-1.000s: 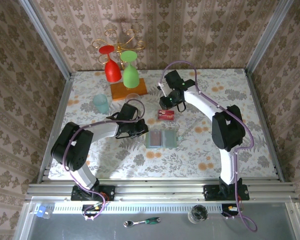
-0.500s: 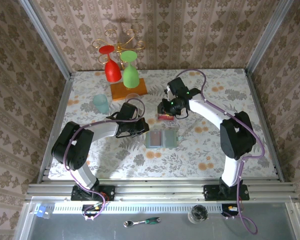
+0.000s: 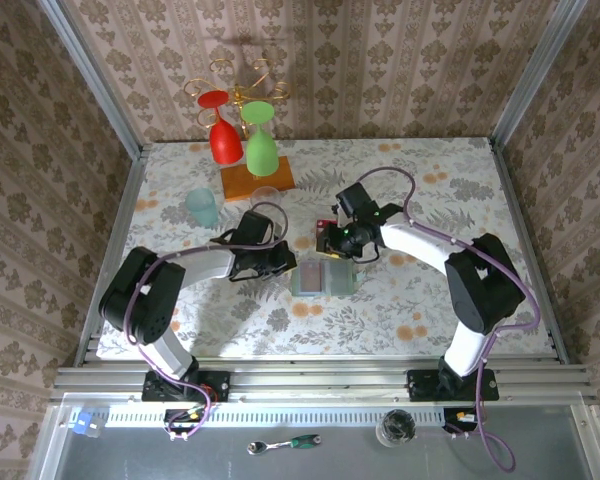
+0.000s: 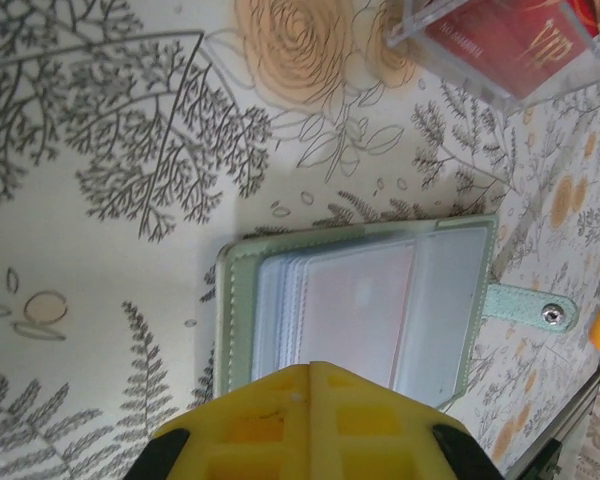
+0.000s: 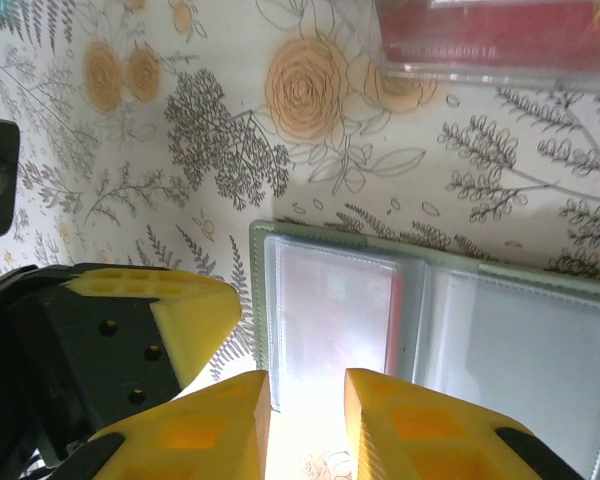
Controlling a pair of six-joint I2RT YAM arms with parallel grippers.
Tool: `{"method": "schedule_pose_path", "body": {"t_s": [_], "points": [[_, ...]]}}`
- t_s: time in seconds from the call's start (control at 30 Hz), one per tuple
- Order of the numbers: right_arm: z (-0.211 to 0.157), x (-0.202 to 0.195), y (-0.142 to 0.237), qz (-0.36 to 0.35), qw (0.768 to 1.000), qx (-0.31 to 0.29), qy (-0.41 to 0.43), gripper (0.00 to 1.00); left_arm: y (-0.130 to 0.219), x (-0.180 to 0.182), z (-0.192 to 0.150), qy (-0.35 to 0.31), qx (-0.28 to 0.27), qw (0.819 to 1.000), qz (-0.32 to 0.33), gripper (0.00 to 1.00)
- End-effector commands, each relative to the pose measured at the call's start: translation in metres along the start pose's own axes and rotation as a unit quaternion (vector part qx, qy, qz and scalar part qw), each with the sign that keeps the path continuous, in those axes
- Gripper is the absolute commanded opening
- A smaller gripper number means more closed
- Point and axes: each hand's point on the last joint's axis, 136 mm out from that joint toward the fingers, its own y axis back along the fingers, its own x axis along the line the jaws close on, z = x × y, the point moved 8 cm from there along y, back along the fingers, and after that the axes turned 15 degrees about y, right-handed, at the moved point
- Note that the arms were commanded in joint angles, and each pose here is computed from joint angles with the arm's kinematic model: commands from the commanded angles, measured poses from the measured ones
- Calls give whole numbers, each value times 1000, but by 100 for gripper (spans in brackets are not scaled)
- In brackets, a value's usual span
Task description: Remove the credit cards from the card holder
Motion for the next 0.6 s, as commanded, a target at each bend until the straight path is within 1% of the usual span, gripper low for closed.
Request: {"method": "schedule_pose_path", "body": {"t_s": [0.0,0.27,0.57], "points": [[-1,11,9,25,999,-22,6,26,4,-2,-10,-1,10,1000,-8,2],[-14,5,-2,26,1000,-12,-2,26,4,3,-19,4,20,1000,-3,2],[-18,1,-13,30,999,6,-11,25,7,5,-22,7,22,1000,-1,1]]}}
